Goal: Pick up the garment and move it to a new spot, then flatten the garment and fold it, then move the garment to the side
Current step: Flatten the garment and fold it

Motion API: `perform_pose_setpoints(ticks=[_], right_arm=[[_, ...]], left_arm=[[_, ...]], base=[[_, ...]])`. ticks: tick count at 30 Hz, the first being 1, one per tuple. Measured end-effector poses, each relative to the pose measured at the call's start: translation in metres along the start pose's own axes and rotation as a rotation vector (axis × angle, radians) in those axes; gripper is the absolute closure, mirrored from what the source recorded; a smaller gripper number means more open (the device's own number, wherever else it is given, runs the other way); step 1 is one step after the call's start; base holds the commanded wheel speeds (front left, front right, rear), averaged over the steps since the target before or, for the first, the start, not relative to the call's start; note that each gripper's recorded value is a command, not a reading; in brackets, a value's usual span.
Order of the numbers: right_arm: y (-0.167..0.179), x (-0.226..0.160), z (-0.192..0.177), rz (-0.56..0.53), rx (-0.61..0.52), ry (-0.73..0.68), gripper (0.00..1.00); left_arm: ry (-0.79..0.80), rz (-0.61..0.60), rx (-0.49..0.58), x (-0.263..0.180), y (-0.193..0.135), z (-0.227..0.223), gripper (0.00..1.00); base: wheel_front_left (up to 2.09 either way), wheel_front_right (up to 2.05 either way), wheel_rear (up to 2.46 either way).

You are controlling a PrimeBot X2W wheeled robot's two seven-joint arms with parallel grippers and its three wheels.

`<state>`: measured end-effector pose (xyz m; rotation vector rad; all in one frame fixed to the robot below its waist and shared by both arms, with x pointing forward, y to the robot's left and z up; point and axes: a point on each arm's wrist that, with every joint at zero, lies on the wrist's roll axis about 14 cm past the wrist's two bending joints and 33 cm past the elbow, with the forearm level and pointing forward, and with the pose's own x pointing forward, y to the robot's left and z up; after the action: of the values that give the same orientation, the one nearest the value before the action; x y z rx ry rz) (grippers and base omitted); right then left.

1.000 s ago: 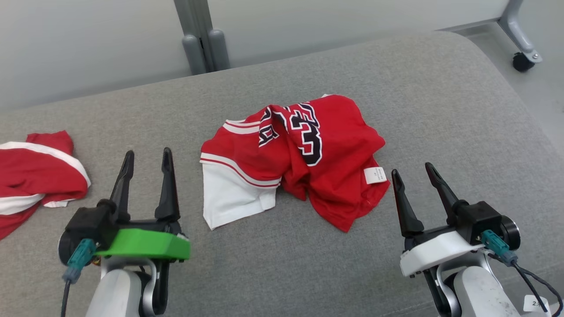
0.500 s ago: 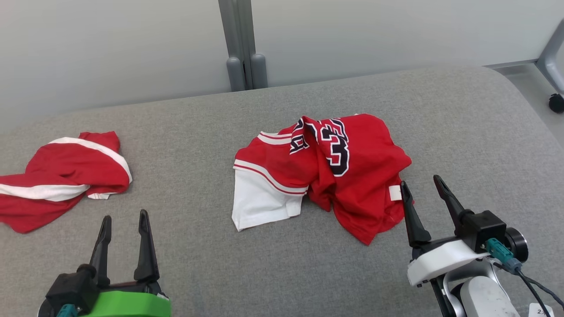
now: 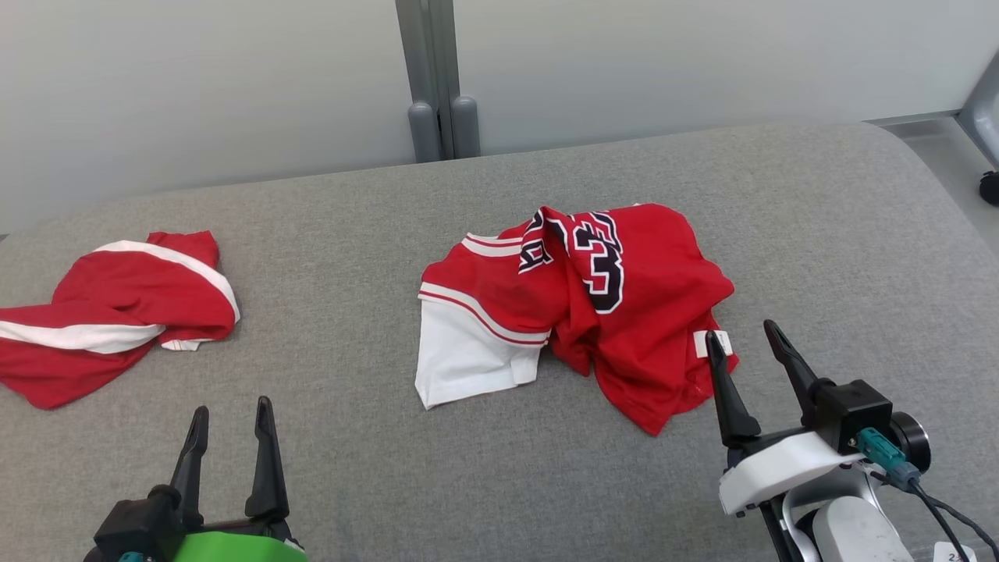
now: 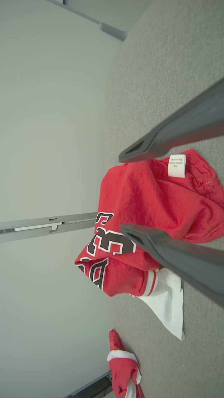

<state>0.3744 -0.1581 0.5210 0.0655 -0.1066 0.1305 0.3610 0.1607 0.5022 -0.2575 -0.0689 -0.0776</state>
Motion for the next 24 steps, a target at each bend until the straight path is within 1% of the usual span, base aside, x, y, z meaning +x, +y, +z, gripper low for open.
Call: perform_pose_setpoints(ticks=[5,8,11,15,17,24], right_arm=[[0.008,0.001,-0.006,0.023,0.006,0.026,0.00],[0.017,0.005,-0.016,0.052,0.003,0.082,0.00],[0.021,0.007,-0.040,0.072,-0.015,0.208,0.00],[0.024,0.006,-0.082,0.088,-0.012,0.411,0.00],[0.025,0.004,-0.098,0.094,-0.016,0.483,0.00],[0.032,0.008,-0.128,0.130,-0.040,0.610,0.00]], left_arm=[[0.008,0.002,-0.003,0.000,0.001,-0.003,0.00],[0.012,0.002,-0.006,0.002,0.000,-0.004,0.00],[0.015,0.001,-0.008,0.004,0.000,-0.006,0.00],[0.017,-0.002,-0.014,0.010,-0.001,-0.007,0.00],[0.019,-0.002,-0.015,0.011,-0.001,-0.008,0.00],[0.029,0.017,-0.017,0.011,0.006,-0.011,0.00]], base=[[0.00,0.00,0.00],[0.00,0.00,0.00],[0.00,0.00,0.00],[0.00,0.00,0.00],[0.00,0.00,0.00],[0.00,0.00,0.00]])
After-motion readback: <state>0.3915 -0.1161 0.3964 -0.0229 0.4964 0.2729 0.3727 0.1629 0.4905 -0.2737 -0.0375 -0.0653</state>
